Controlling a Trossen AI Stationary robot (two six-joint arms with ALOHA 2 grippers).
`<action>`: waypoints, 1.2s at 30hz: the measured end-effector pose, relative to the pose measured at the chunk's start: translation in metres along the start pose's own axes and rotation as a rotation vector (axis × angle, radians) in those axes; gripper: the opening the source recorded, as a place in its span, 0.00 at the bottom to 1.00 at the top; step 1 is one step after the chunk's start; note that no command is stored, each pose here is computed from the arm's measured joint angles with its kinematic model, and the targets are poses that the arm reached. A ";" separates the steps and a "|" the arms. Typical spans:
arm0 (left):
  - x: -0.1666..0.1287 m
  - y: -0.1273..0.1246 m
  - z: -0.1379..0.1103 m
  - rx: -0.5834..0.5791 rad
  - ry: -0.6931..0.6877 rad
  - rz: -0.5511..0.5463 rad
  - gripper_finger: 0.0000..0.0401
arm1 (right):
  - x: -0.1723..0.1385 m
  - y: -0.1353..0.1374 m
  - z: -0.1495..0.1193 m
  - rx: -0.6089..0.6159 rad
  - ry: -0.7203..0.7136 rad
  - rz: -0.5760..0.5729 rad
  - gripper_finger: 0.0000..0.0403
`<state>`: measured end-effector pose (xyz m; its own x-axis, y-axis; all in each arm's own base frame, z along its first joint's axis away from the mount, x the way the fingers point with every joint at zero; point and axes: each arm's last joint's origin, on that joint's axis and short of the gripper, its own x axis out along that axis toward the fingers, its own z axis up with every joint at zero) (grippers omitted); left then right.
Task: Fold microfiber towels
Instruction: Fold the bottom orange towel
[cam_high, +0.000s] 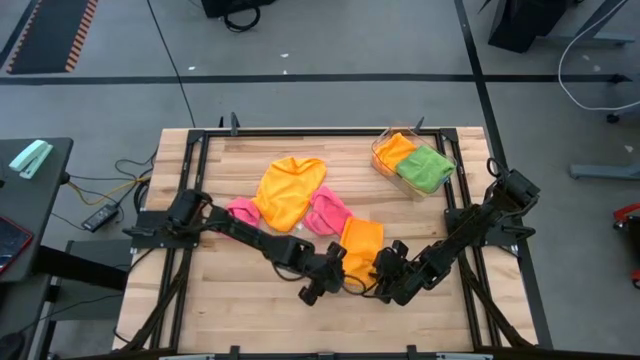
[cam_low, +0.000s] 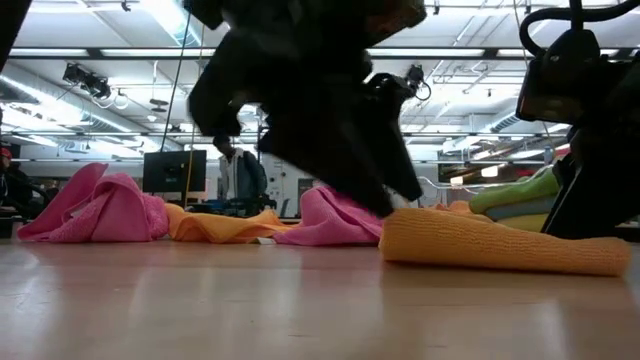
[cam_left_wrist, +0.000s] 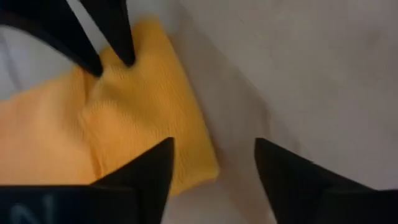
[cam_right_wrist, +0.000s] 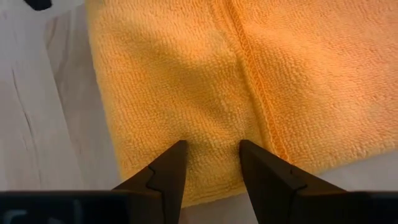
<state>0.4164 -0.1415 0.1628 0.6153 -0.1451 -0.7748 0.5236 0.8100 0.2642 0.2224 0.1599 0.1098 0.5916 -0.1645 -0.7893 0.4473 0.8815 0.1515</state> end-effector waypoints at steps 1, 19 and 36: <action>0.001 -0.002 -0.001 0.031 0.017 0.013 0.61 | 0.000 0.000 0.000 0.001 -0.001 0.000 0.39; 0.030 -0.006 -0.018 -0.008 0.146 0.176 0.56 | 0.000 0.003 0.002 0.052 -0.020 0.025 0.37; 0.029 -0.001 -0.018 -0.199 0.087 0.080 0.03 | -0.038 0.018 0.033 -0.148 -0.034 0.106 0.38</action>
<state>0.4228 -0.1367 0.1299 0.5922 -0.0332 -0.8051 0.3436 0.9141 0.2151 0.2303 0.1677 0.1624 0.6538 -0.0799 -0.7524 0.2793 0.9497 0.1418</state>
